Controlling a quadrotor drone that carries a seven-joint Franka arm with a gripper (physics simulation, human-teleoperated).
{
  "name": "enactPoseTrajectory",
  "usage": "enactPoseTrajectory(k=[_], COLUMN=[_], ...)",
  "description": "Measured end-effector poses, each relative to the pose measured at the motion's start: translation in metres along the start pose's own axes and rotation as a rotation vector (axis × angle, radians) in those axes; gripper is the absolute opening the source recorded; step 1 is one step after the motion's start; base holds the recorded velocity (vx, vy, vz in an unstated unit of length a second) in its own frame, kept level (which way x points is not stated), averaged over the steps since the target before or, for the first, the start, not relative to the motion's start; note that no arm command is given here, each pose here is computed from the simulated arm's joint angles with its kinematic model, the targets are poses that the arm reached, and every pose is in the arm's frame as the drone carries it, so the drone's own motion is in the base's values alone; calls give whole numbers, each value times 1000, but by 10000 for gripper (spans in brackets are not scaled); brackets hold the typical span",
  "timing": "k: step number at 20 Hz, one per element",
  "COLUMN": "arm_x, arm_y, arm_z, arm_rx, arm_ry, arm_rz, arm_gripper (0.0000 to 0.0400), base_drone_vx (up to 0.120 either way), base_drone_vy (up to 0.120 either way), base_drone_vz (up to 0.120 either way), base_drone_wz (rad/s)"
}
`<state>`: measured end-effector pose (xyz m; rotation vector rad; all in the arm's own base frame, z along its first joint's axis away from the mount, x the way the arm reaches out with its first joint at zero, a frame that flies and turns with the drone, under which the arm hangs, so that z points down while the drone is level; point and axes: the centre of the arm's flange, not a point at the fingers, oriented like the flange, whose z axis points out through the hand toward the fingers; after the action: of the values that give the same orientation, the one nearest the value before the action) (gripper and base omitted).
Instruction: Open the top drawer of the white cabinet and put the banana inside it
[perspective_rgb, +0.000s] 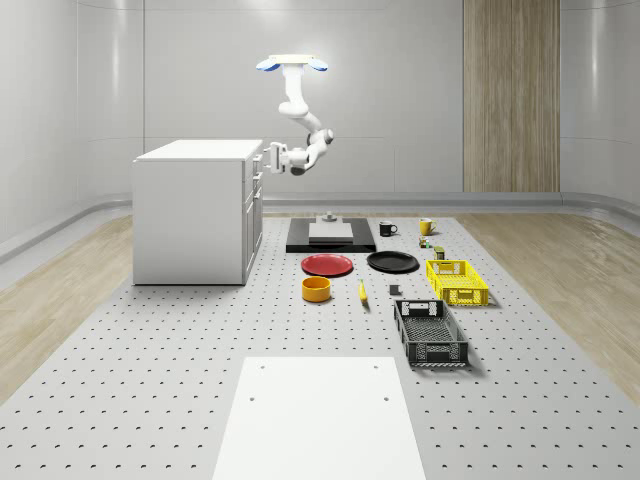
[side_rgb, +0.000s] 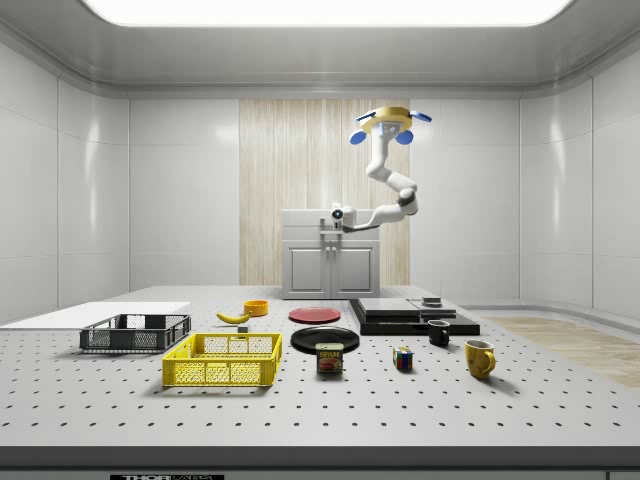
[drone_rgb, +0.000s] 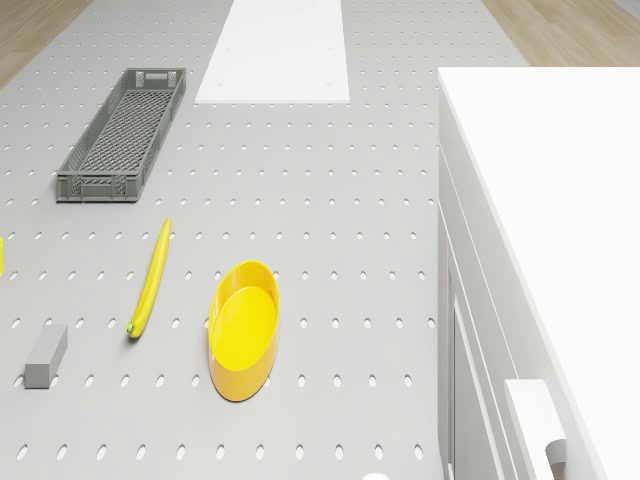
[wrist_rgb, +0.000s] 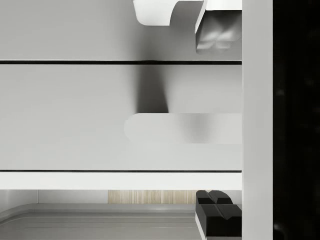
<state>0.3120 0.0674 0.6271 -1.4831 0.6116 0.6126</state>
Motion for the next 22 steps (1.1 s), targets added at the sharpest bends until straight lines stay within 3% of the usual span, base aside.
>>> enactPoseTrajectory(k=[8,22], arm_x=[12,15], arm_y=[-13,-16], arm_z=[12,38], arm_rx=[0,0], arm_ry=[0,-1], arm_rz=[0,0], arm_gripper=[400,400], base_drone_vx=[0,0], base_drone_vy=[0,0], base_drone_vz=[0,0], base_drone_wz=[0,0])
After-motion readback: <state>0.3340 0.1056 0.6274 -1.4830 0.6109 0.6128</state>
